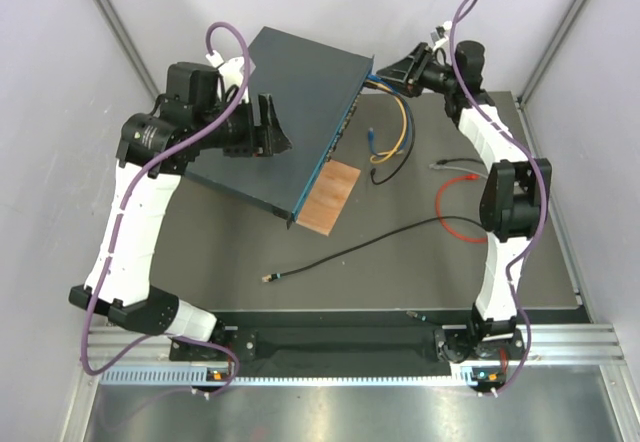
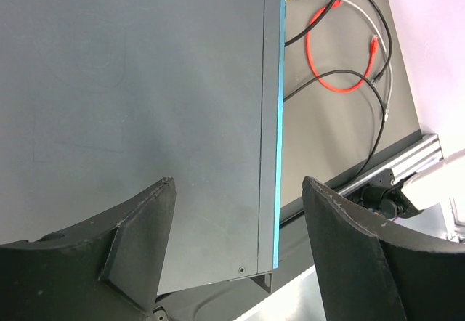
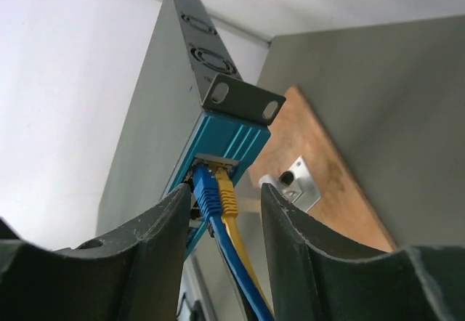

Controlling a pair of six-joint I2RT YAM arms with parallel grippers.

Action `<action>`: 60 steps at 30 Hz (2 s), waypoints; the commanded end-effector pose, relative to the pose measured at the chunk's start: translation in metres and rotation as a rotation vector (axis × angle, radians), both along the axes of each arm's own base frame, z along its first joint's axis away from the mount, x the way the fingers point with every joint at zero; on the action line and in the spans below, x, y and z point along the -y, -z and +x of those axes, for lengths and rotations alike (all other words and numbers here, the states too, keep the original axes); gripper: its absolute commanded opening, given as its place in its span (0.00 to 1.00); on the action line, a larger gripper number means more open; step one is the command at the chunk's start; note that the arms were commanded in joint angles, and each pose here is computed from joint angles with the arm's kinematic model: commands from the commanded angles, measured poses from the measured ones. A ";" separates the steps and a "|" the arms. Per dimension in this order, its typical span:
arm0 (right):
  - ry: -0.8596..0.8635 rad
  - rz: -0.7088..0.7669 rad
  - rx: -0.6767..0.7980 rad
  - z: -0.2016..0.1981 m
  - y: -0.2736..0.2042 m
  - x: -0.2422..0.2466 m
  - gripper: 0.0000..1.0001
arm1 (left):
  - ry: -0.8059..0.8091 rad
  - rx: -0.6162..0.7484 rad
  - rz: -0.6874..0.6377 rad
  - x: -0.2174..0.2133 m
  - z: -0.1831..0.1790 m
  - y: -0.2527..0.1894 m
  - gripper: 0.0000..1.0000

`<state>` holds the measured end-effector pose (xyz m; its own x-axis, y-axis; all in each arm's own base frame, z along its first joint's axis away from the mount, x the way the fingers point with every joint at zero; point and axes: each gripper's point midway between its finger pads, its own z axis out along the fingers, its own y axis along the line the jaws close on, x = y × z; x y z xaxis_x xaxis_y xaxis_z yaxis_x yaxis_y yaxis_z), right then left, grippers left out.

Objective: Pull the plug from the switch port

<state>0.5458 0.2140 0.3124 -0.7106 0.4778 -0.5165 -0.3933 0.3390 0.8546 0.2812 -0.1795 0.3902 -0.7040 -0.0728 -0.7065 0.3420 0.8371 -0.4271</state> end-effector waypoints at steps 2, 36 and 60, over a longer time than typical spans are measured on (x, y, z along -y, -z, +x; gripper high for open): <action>-0.101 0.062 0.139 -0.013 -0.049 -0.004 0.45 | 0.001 0.022 -0.033 0.006 0.007 -0.004 0.75; -0.150 0.021 0.089 -0.002 -0.017 -0.014 0.52 | 0.017 -0.010 -0.041 0.012 0.012 0.006 0.75; -0.130 -0.035 0.134 -0.004 -0.031 -0.015 0.51 | 0.078 -0.018 -0.102 0.029 0.010 0.004 0.73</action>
